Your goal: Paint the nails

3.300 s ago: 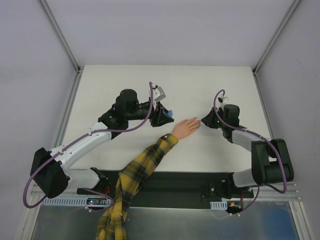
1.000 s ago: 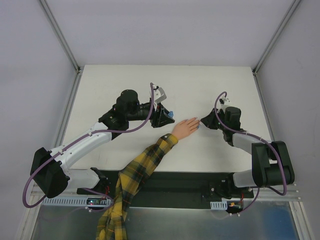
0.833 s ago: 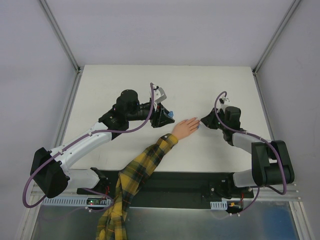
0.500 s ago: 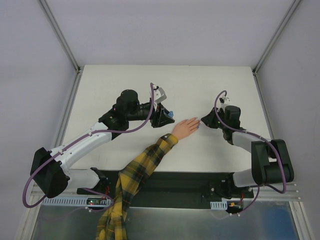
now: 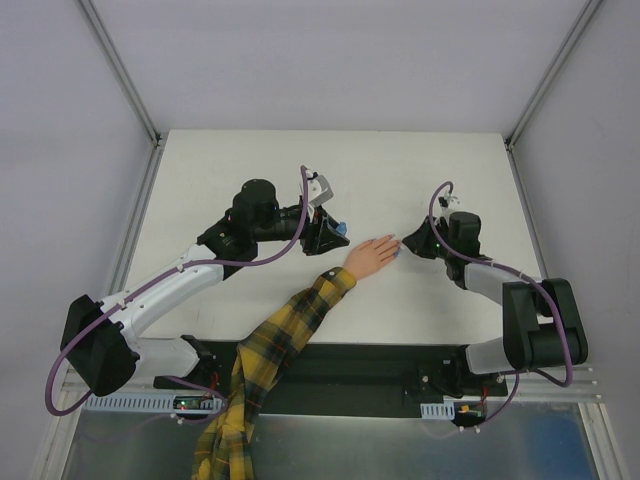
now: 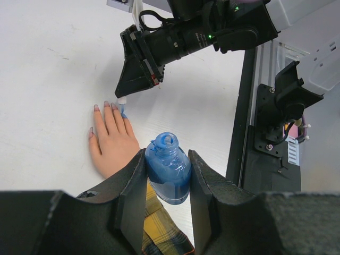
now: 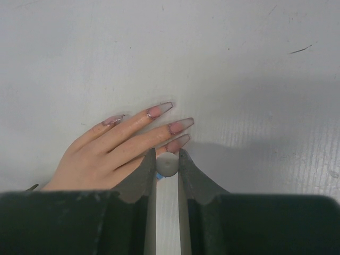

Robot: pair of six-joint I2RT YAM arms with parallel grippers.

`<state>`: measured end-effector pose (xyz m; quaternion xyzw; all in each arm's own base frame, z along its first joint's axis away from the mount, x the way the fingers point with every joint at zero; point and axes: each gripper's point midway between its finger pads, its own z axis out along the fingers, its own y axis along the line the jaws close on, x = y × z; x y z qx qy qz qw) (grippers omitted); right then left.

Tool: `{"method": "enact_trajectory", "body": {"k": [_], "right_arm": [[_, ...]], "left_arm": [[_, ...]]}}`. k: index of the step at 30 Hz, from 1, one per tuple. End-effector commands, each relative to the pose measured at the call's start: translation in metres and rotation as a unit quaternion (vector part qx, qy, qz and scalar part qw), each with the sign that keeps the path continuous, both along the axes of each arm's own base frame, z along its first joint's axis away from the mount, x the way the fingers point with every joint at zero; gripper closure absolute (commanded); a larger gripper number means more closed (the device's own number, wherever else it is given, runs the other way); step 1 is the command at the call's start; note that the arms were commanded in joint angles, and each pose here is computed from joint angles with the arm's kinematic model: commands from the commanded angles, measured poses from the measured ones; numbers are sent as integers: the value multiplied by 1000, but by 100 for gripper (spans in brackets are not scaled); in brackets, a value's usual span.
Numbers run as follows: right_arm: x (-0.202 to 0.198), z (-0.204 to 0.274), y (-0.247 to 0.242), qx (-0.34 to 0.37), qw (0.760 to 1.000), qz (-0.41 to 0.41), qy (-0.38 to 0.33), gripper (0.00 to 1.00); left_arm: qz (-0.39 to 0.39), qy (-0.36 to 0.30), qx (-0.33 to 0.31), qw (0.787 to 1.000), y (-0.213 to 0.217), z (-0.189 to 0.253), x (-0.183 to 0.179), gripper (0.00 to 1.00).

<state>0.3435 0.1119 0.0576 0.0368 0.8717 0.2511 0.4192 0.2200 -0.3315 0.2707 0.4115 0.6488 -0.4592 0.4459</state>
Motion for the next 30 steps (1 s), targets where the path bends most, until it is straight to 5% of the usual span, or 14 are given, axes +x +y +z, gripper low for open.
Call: {"method": "enact_trajectory", "body": {"k": [1, 30], "right_arm": [[13, 17, -3, 1, 1000, -10, -23, 100], [15, 15, -7, -6, 1000, -22, -20, 99]], "left_arm": [[-10, -19, -10, 1000, -2, 9, -4, 100], [-10, -17, -8, 1000, -2, 7, -4, 100]]}}
